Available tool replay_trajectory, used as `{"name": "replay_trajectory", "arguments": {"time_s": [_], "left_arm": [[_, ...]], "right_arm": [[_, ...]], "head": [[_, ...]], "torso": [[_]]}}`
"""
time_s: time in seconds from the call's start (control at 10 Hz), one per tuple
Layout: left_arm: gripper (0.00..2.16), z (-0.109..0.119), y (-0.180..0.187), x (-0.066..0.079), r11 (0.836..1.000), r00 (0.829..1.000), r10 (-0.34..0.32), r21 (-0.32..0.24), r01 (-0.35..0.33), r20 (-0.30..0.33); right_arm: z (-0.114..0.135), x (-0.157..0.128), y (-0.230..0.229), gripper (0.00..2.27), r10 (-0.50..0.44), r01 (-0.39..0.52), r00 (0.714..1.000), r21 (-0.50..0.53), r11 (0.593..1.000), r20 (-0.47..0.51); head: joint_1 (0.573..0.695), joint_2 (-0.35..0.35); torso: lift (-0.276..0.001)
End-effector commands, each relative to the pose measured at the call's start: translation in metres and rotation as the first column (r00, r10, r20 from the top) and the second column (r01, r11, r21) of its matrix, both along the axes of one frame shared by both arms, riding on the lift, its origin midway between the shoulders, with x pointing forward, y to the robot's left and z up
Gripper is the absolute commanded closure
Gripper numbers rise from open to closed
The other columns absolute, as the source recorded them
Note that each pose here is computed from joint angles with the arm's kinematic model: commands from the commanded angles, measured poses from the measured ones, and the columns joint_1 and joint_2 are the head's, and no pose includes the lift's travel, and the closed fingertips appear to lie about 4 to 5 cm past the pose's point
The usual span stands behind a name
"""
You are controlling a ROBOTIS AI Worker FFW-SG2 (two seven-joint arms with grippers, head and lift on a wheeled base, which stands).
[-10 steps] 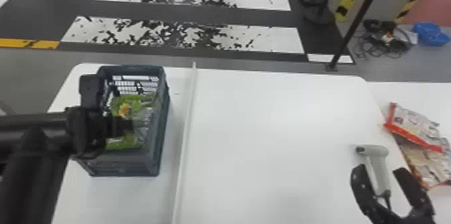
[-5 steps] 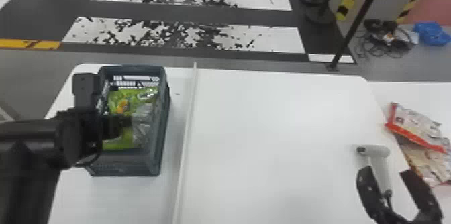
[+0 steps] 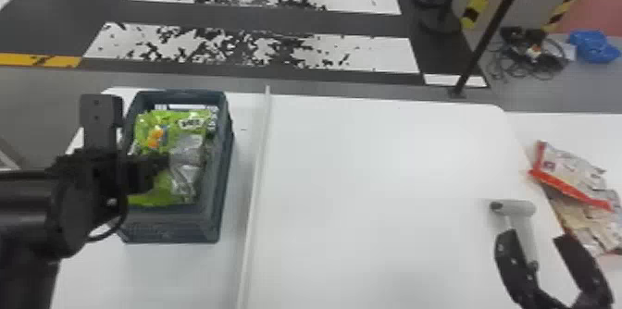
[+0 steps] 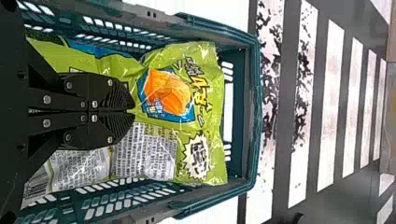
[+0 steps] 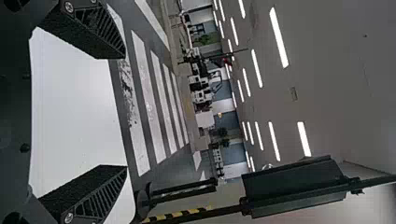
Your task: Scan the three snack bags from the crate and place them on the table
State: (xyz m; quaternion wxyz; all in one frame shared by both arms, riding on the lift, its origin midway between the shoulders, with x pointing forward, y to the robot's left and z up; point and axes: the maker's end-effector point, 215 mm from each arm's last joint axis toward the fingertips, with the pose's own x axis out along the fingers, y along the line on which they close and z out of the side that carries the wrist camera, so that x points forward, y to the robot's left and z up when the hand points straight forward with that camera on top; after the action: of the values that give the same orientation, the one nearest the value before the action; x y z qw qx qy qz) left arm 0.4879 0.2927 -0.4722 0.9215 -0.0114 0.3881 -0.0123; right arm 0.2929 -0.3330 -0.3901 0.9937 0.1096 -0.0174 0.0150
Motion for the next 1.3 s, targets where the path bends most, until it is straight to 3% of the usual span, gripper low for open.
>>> {"name": "replay_trajectory", "arguments": {"time_s": [0.0,0.4,0.6,0.8,1.0,1.2], "left_arm": [[2.13,0.013,0.006,-0.006,1.0,1.0,0.01,0.013,-0.011,0.027],[2.12,0.052,0.002,-0.007,0.999,0.991,0.001,0.033,-0.006,0.137],[2.12,0.049,-0.002,-0.01,1.0,0.99,-0.005,0.029,0.001,0.137],[2.13,0.079,-0.012,-0.017,0.999,0.979,-0.02,0.051,0.009,0.202],[2.12,0.129,-0.028,-0.025,0.998,0.948,-0.057,0.05,0.043,0.312],[2.12,0.171,-0.063,-0.034,0.991,0.903,-0.124,0.013,0.13,0.411]], "right_arm": [[0.0,0.0,0.0,0.09,0.0,0.0,1.0,0.003,1.0,0.0],[0.013,-0.004,-0.003,0.09,0.002,-0.002,0.999,-0.004,1.0,0.044],[0.015,-0.007,-0.007,0.09,-0.006,0.006,0.998,-0.003,1.0,0.061],[0.017,-0.008,-0.009,0.09,-0.009,0.01,0.998,-0.006,1.0,0.066],[0.019,-0.009,-0.012,0.09,-0.017,0.017,0.997,-0.011,1.0,0.076],[0.026,-0.011,-0.015,0.09,-0.022,0.024,0.995,-0.018,1.0,0.097]], "head": [[0.695,-0.06],[0.695,-0.053],[0.695,-0.063],[0.695,-0.074],[0.695,-0.094],[0.695,-0.13]], "torso": [[-0.037],[-0.037],[-0.037],[-0.037],[-0.037],[-0.037]]}}
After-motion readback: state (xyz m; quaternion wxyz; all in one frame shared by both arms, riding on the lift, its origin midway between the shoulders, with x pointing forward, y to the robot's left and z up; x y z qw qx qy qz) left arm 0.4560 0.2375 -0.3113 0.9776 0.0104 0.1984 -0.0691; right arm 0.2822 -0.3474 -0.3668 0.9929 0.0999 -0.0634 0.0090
